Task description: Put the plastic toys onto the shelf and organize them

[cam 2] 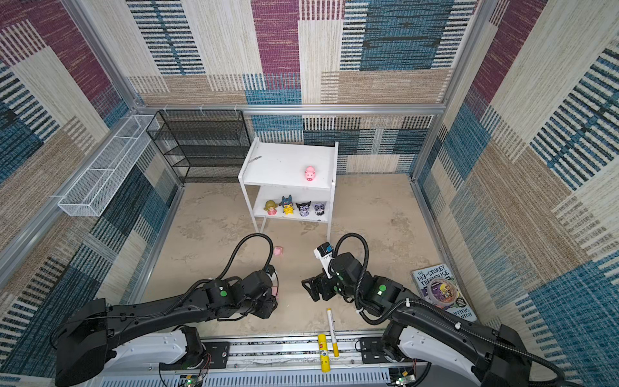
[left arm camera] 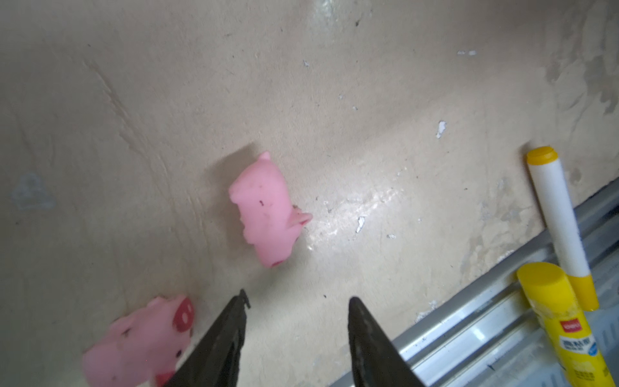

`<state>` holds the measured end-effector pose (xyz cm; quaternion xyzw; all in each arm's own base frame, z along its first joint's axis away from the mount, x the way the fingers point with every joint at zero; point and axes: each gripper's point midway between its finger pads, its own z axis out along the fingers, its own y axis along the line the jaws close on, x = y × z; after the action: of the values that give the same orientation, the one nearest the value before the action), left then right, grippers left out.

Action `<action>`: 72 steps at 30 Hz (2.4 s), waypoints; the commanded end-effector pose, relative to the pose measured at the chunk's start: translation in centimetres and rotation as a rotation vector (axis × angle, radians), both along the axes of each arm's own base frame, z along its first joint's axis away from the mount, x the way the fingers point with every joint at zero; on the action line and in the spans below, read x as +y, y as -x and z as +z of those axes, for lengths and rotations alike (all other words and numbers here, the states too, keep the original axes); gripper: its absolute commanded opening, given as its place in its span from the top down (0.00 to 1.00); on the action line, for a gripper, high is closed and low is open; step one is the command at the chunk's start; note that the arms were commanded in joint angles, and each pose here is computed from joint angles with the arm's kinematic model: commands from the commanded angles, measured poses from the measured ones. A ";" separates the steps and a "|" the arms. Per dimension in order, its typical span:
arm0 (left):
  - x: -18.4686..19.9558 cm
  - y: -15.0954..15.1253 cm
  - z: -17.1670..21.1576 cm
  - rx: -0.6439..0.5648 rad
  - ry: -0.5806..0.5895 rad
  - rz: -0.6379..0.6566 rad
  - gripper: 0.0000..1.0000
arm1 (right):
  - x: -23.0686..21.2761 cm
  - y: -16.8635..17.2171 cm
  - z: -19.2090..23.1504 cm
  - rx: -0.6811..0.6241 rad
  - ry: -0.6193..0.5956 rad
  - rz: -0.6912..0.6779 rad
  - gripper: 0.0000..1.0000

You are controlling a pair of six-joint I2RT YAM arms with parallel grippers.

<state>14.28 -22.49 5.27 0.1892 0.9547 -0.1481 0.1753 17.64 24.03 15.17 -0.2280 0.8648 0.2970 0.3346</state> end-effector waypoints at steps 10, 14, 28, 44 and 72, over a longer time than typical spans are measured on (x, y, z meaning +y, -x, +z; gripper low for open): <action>0.6 -3.3 2.1 -0.154 -0.075 0.073 0.37 | 0.3 0.1 0.5 -0.002 -0.051 0.000 0.08; 1.8 -4.1 1.9 -0.184 -0.154 0.107 0.39 | 0.2 0.2 0.4 0.000 -0.051 -0.001 0.08; 2.6 -4.9 0.0 -0.149 -0.216 0.139 0.47 | 0.5 0.6 0.5 0.009 -0.060 0.021 0.09; 2.5 -5.2 0.4 -0.157 -0.190 0.140 0.46 | 1.0 0.5 0.4 0.013 -0.049 0.042 0.09; 3.7 -3.6 -1.5 -0.097 -0.212 0.116 0.44 | 2.2 1.1 -0.4 0.056 -0.064 0.096 0.11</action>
<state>18.00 -20.03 4.08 0.1640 0.9625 -0.0497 0.2104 16.58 25.47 14.34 -0.2483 0.8608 0.3268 0.3009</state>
